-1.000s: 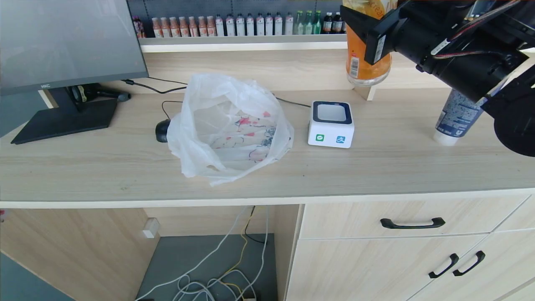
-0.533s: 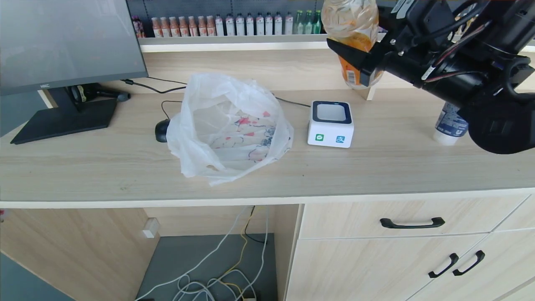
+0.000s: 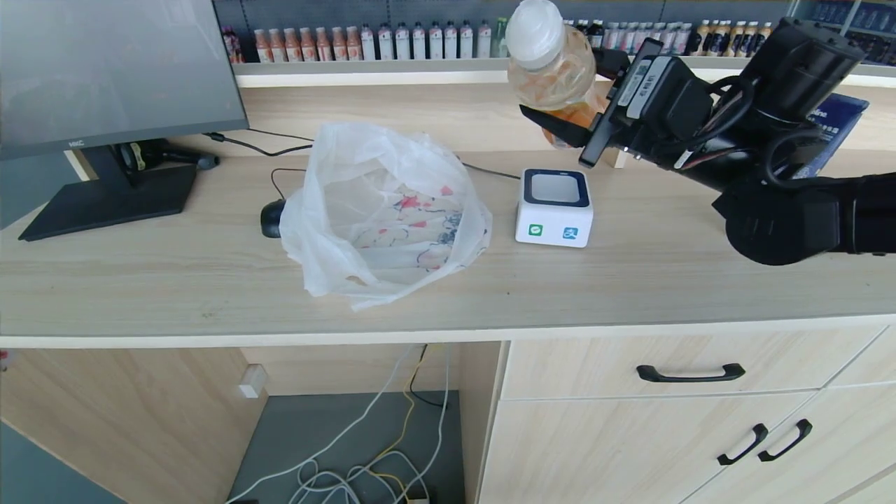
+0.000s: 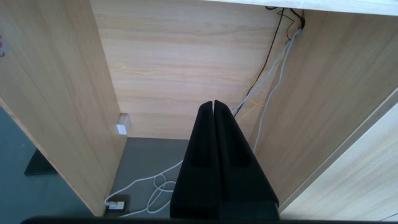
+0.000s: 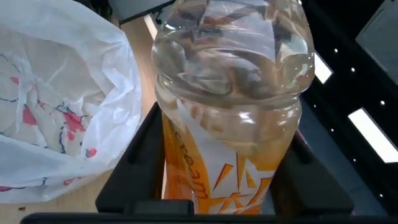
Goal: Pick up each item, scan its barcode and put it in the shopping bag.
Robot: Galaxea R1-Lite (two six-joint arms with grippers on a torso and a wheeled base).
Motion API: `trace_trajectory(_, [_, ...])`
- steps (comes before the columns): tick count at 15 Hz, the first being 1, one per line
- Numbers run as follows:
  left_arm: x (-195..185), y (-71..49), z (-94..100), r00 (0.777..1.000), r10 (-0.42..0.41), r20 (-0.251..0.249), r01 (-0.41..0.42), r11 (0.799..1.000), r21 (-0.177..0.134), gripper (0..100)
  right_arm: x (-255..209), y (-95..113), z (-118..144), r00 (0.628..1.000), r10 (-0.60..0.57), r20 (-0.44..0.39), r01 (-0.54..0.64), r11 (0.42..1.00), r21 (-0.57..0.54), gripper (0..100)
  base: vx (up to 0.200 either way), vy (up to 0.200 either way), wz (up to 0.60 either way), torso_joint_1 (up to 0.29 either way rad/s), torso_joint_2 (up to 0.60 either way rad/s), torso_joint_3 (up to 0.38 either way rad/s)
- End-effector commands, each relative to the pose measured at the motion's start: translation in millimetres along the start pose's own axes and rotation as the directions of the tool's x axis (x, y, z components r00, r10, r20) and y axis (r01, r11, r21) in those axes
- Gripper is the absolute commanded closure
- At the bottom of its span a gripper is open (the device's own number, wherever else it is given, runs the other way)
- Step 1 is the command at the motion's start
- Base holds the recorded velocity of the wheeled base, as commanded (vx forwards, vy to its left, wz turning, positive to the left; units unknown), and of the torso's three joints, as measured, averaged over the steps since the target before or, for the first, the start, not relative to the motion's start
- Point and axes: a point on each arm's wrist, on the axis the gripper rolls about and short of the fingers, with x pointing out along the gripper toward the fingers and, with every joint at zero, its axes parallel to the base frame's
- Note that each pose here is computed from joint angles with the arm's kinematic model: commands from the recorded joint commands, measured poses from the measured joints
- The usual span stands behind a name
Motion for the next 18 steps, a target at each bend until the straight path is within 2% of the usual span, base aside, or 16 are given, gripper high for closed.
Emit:
trace_trajectory(1, [0.0,0.0,0.0,1.0,0.0,0.0,0.0,1.0,0.0,100,-2.4,4.6,-11.3,1.0,-0.001,-0.014,0.001,1.0,-0.011,100,0.0,0.0,0.0,0.0,0.0,0.0])
trace_trajectory(6, [0.0,0.0,0.0,1.0,0.0,0.0,0.0,1.0,0.0,100,-4.7,25.0,-21.4,1.0,0.0,0.021,0.002,0.998,-0.066,100,0.0,0.0,0.0,0.0,0.0,0.0])
trace_trajectory(12, [0.0,0.0,0.0,1.0,0.0,0.0,0.0,1.0,0.0,100,-4.9,25.1,-20.8,0.999,-0.001,0.046,0.005,0.997,-0.079,100,0.0,0.0,0.0,0.0,0.0,0.0])
trace_trajectory(18, [0.0,0.0,0.0,1.0,0.0,0.0,0.0,1.0,0.0,100,-2.4,40.9,-28.6,0.999,0.03,0.044,-0.027,0.997,-0.068,100,0.0,0.0,0.0,0.0,0.0,0.0])
